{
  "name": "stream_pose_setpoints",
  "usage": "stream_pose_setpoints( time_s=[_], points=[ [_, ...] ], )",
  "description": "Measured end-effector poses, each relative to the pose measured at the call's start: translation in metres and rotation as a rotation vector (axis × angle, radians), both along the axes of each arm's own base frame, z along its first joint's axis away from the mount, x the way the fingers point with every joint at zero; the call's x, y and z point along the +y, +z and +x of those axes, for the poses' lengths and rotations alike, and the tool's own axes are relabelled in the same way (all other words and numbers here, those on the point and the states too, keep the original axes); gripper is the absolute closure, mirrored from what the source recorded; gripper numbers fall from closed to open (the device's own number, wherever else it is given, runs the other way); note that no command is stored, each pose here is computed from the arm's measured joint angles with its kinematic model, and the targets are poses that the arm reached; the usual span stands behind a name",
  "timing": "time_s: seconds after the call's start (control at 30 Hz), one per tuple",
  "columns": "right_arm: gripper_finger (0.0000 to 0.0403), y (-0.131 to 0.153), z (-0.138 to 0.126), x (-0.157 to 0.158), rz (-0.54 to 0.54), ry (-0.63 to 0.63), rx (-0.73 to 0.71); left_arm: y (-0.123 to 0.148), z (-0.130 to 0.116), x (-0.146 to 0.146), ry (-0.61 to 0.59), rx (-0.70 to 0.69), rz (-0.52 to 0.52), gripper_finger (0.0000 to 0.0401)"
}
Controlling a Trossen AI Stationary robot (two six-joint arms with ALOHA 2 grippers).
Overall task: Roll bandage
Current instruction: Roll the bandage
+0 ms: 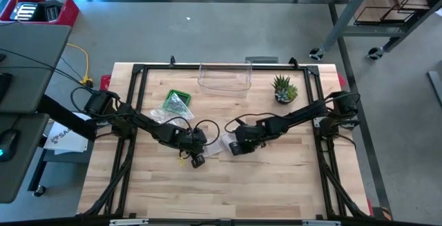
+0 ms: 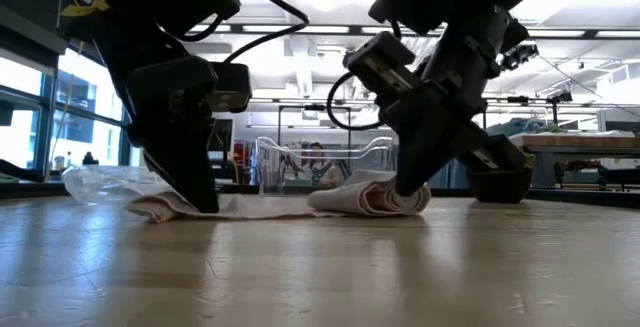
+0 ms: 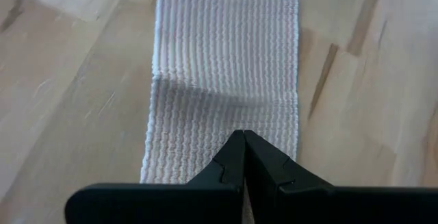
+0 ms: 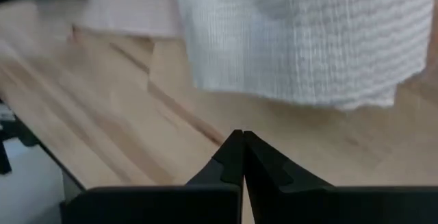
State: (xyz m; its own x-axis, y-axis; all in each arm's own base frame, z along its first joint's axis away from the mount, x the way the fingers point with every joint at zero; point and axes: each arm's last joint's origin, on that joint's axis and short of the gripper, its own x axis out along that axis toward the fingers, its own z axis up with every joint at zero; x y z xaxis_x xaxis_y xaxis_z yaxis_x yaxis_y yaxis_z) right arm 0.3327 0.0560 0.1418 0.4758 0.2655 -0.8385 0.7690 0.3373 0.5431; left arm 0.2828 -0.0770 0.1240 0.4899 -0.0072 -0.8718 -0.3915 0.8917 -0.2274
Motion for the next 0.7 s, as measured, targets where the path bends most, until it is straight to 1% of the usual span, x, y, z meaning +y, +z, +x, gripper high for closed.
stream_pose_setpoints(
  time_s=[0.07, 0.13, 0.2, 0.3, 0.37, 0.43, 0.5, 0.53, 0.6, 0.67, 0.7],
  points=[
    [0.0403, 0.007, -0.002, 0.001, 0.004, 0.032, -0.02, 0.004, -0.003, 0.003, 0.005, 0.012, 0.002, 0.04],
    [0.0403, 0.02, -0.005, 0.001, 0.004, 0.09, -0.06, 0.009, -0.007, 0.006, 0.006, 0.022, 0.008, 0.04],
    [0.0403, 0.034, -0.012, 0.0, -0.033, 0.155, -0.092, 0.016, -0.009, 0.009, 0.018, 0.019, 0.022, 0.04],
    [0.0403, 0.051, -0.022, -0.005, -0.127, 0.223, -0.131, 0.02, -0.013, 0.012, 0.036, 0.027, 0.05, 0.04],
    [0.0403, 0.059, -0.025, -0.012, -0.204, 0.219, -0.155, 0.021, -0.013, 0.014, 0.042, 0.027, 0.055, 0.04],
    [0.0402, 0.063, -0.024, -0.02, -0.29, 0.233, -0.192, 0.02, -0.013, 0.014, 0.033, 0.034, 0.054, 0.04],
    [0.0398, 0.066, -0.022, -0.029, -0.351, 0.284, -0.234, 0.02, -0.013, 0.014, 0.022, 0.043, 0.053, 0.0398],
    [0.0391, 0.065, -0.021, -0.035, -0.355, 0.297, -0.239, 0.02, -0.014, 0.014, 0.028, 0.044, 0.048, 0.0395],
    [0.0369, 0.06, -0.02, -0.049, -0.309, 0.299, -0.221, 0.029, -0.011, 0.013, 0.043, 0.02, 0.034, 0.0385],
    [0.0336, 0.052, -0.018, -0.067, -0.285, 0.29, -0.191, 0.042, -0.002, 0.011, 0.042, -0.06, 0.022, 0.0372],
    [0.0319, 0.048, -0.017, -0.076, -0.284, 0.274, -0.183, 0.047, 0.003, 0.01, 0.021, -0.106, 0.023, 0.0366]
  ],
)
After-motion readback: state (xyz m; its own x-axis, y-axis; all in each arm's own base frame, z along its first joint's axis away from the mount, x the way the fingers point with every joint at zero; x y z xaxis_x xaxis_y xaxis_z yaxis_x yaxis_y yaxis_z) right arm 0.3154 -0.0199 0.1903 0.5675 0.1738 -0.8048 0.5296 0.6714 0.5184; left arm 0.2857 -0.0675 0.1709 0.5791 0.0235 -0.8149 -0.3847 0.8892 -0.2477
